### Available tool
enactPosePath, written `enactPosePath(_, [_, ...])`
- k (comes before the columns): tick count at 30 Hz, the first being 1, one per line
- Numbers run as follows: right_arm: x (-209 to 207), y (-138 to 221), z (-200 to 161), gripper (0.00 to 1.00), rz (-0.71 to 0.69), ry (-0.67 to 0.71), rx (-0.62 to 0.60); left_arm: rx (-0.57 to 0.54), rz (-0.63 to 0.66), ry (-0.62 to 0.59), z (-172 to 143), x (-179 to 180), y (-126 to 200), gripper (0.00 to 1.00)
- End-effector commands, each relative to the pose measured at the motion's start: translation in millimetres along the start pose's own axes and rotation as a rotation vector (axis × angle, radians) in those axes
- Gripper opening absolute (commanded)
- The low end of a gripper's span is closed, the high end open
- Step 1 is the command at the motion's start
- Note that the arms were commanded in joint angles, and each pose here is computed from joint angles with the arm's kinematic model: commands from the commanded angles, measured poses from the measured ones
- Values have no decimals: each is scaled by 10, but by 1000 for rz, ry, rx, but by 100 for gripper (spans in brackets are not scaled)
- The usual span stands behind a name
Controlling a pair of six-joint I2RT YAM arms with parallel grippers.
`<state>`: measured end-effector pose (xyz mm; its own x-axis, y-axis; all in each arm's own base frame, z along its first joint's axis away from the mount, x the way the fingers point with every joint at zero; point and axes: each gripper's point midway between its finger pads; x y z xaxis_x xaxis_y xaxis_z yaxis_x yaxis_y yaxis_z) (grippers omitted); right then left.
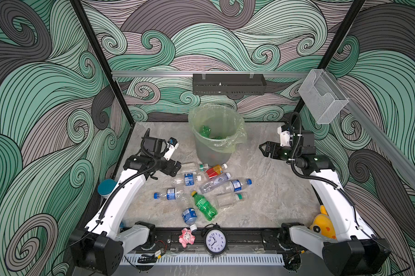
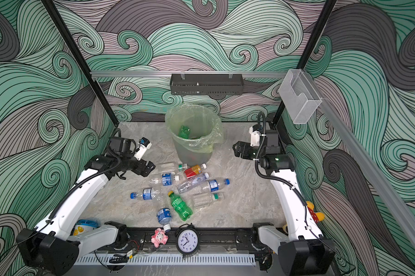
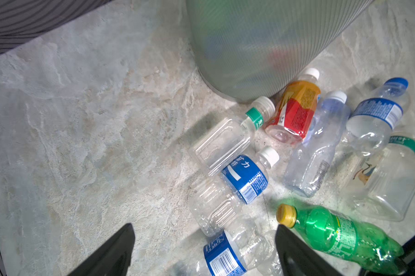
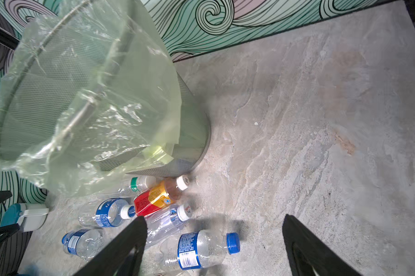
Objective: Throw the plastic bottles in the bin
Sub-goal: Pick up the plastic bottle from the center of the table.
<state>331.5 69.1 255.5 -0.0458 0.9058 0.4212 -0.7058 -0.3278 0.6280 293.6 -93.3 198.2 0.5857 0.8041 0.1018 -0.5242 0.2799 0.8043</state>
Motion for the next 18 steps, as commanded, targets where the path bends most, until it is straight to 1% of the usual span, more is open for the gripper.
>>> enactPosePath(1, [-41,-16,30,89,2,-23,-31,32,-36,-92,32,-30,-62,90])
enactPosePath(4, [-103,-97,-73,89,2,-42,-10,31,-129,-155,80,-169,-221,89])
enactPosePath(6, [-134,-131,-134,89,-1,-50,2,52,-135,-184,96,-178,-341,91])
enactPosePath(9, [-185,-166,-226,89,-7,-60,18,99,-155,-167,137,-155,-458,92])
enactPosePath(10, [-198,-175,-254,89,-7,-63,23,139,-182,-158,113,-174,-569,92])
enactPosePath(11, [-201,-177,-273,89,-5,-65,25,153,-191,-165,119,-187,-611,92])
enactPosePath(15, [-198,-201,-333,90,16,-75,30,179,-200,-219,130,-204,-860,92])
enactPosePath(18, [-178,-197,-339,90,27,-75,28,221,-221,-216,115,-203,-993,91])
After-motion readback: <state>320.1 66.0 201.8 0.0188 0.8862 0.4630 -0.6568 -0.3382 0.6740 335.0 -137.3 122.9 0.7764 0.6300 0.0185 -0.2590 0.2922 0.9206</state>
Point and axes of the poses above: each gripper's point midway between its finger pads, its own y axis back along the fingers, its own x axis along the line the jaws close on, z = x × y, and after that the axes turned 6 degrees about -y, right-handed
